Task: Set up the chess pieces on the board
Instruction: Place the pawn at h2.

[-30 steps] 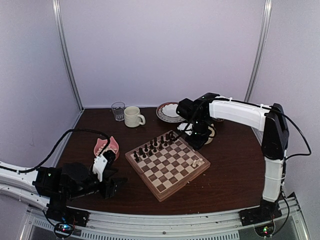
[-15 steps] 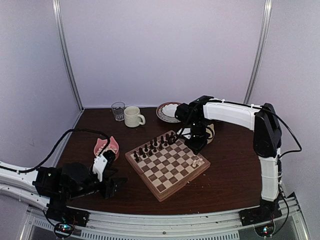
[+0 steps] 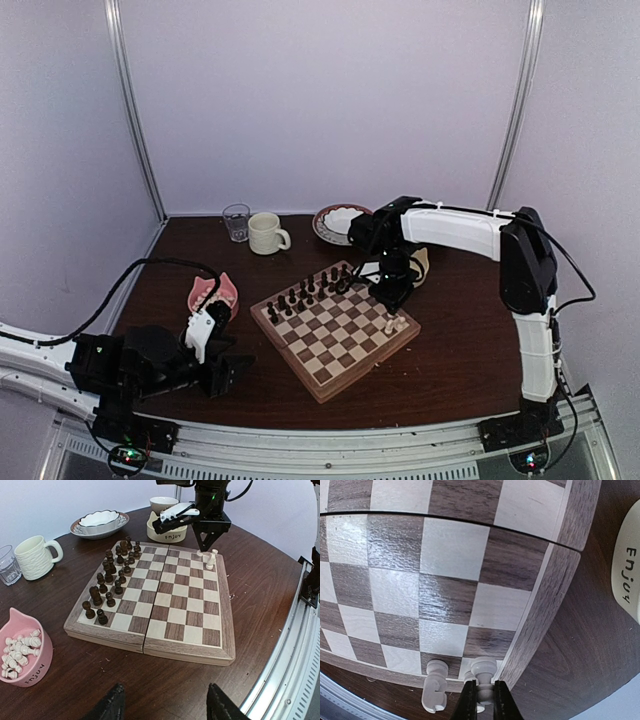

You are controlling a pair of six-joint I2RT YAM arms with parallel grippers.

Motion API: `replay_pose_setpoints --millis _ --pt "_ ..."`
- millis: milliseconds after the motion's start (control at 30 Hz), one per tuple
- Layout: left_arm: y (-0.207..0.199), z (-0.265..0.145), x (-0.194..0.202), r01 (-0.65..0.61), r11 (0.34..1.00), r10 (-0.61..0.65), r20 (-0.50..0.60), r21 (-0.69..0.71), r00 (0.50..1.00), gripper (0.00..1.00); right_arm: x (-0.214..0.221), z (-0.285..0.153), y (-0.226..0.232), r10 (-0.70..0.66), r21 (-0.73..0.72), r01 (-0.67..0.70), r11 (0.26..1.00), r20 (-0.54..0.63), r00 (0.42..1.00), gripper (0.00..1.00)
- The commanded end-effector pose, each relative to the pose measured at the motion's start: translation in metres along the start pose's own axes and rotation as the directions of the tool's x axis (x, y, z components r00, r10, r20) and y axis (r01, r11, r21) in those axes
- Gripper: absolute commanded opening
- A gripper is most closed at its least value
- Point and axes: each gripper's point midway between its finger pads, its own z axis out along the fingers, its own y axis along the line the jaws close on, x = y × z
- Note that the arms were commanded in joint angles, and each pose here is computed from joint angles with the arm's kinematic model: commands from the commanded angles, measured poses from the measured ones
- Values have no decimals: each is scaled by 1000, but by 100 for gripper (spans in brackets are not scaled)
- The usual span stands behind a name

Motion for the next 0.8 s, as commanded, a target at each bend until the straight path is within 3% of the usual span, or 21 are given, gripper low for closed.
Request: replay_pose_setpoints --millis 0,567,767 --pt "2 1 -1 13 1000 -13 14 -13 1000 56 -5 -1 -4 0 10 0 1000 6 1000 10" --pt "3 1 1 9 1000 -9 11 -18 1000 57 -9 0 -6 1 14 -1 1000 14 1000 25" --pt "5 2 1 7 1000 -7 12 -25 1000 57 -18 -24 -15 25 54 -31 998 107 994 25"
